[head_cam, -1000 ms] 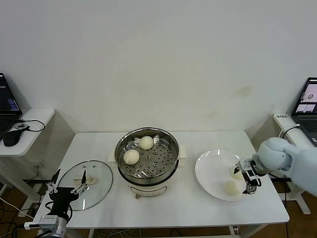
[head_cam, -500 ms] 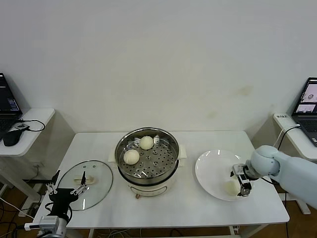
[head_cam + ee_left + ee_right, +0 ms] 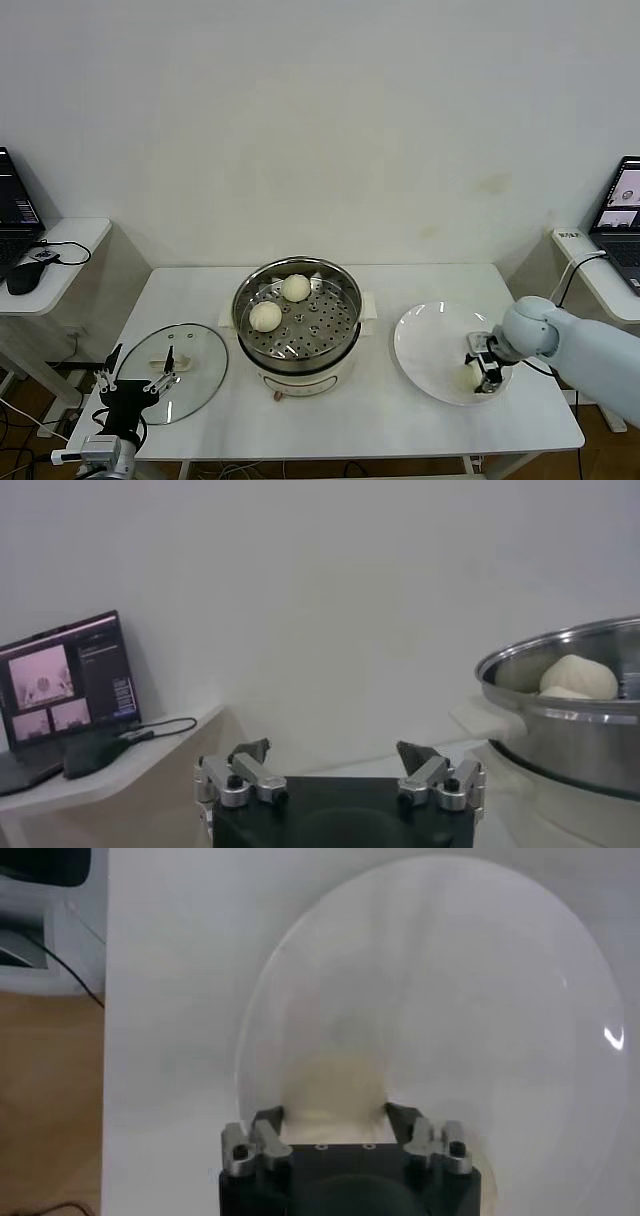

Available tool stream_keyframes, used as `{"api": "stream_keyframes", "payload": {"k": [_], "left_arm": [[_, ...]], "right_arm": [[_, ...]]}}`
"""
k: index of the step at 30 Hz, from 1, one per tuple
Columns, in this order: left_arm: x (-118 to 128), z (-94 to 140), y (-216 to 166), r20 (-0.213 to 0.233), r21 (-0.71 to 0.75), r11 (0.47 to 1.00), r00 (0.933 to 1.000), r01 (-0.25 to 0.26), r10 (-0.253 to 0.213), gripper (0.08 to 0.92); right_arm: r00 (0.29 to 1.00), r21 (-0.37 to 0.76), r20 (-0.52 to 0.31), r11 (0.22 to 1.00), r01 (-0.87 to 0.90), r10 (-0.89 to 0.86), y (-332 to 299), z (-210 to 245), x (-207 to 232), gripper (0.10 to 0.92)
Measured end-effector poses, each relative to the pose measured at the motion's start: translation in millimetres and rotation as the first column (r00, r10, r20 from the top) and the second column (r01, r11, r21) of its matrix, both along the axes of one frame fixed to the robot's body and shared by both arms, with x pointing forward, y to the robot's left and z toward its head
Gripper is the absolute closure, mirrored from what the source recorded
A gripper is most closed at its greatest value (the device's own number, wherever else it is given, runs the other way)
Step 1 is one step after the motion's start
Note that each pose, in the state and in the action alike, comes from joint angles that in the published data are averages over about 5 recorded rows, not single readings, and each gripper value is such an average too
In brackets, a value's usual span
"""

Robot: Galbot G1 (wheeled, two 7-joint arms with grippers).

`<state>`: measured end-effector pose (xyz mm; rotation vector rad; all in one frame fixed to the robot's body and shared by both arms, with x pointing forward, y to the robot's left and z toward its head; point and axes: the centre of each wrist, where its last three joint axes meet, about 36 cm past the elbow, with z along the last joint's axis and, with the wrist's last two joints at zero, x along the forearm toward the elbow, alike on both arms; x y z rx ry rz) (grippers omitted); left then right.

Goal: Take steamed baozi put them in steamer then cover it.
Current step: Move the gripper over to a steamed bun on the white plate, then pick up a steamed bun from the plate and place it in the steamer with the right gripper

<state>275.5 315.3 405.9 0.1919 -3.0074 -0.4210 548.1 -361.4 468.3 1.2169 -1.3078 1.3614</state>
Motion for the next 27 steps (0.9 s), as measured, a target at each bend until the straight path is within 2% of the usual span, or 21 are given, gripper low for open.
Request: {"api": "stream_keyframes", "payload": {"k": [8,15,22,27], "left_arm": [[1,4,-2,0.009,0.001,1.0,0.9999,0.008,-0.008,0.177],[2,6,-1,0.015,0.001,1.0,0.9998,0.013,-0.013,0.177],[4,9,0,0.024,0.006,1.0,0.9996,0.016,-0.016,0.177],[4,9,2,0.023,0.007,1.0,0.9997,0.012,-0.012,0.177]], "right_arm": [[0.999,0.033,0.034,0.999,-0.014,0.013,9,49,20,0.419],[0.993,0.078,0.112,0.996,-0.036,0.027,26,115,45,0.412],[0.972,0.115,0.214,0.986,-0.122,0.095,74,182,67,0.411],[0.948,0.134,0.263,0.967,-0.218,0.178,125,215,74,0.405]]}}
